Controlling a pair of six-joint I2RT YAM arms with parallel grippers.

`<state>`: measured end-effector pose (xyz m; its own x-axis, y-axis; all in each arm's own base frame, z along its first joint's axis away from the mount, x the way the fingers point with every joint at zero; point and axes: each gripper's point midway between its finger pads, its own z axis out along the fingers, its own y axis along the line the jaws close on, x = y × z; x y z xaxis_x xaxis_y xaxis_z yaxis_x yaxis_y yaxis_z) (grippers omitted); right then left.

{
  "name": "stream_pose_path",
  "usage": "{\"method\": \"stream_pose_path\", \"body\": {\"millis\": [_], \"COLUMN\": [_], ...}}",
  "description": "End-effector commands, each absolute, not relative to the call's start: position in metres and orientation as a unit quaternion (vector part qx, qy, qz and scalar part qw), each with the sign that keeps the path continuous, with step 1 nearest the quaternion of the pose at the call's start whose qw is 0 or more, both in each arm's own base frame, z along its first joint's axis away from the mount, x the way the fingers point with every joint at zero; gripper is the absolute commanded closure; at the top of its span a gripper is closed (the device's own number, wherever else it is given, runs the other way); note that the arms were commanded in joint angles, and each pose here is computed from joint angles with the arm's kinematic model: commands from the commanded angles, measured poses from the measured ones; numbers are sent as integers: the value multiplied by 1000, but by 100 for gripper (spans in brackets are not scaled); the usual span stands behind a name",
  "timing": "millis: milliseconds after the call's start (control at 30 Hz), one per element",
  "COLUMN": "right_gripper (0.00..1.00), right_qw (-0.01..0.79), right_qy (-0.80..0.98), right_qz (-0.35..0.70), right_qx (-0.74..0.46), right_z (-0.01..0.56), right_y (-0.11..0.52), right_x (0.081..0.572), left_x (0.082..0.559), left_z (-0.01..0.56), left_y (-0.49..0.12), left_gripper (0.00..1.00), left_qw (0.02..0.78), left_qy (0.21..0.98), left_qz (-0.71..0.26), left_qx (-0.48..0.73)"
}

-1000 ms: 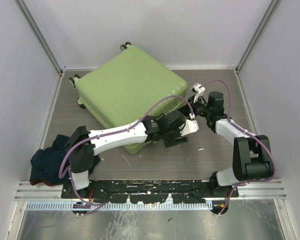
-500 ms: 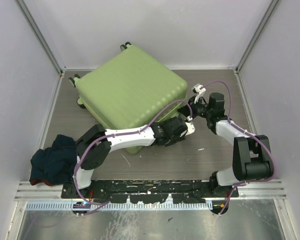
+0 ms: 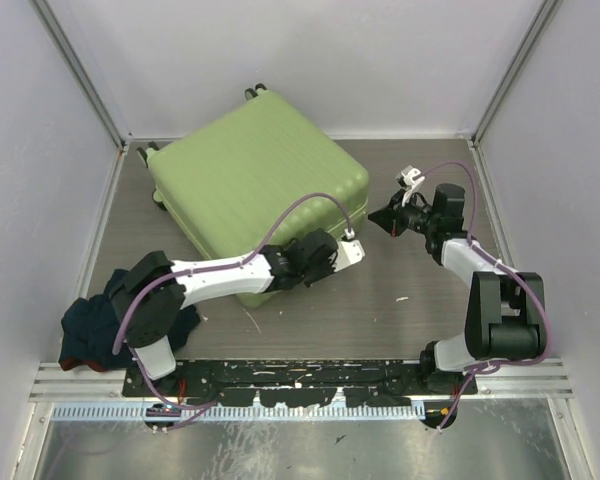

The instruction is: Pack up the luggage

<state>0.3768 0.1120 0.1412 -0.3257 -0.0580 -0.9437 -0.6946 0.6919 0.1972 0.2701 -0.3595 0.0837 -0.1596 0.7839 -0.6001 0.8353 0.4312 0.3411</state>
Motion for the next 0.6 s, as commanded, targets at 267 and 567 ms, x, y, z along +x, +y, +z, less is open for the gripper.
{"method": "stream_pose_path", "body": {"millis": [267,567], "right_gripper": [99,99], "right_qw": [566,611], "right_qy": [726,688], "right_qz": [211,250], "right_qx": [-329,-302], "right_z": [155,191], "right_y": [65,97], "right_x": [382,422], "left_x": [175,154], "left_z": [38,31], "left_y": [-235,-224], "left_gripper": [100,100], "left_qw": [226,199], "left_qy": [596,522], "left_qz": [-44,-82], "left_qx": [769,825]}}
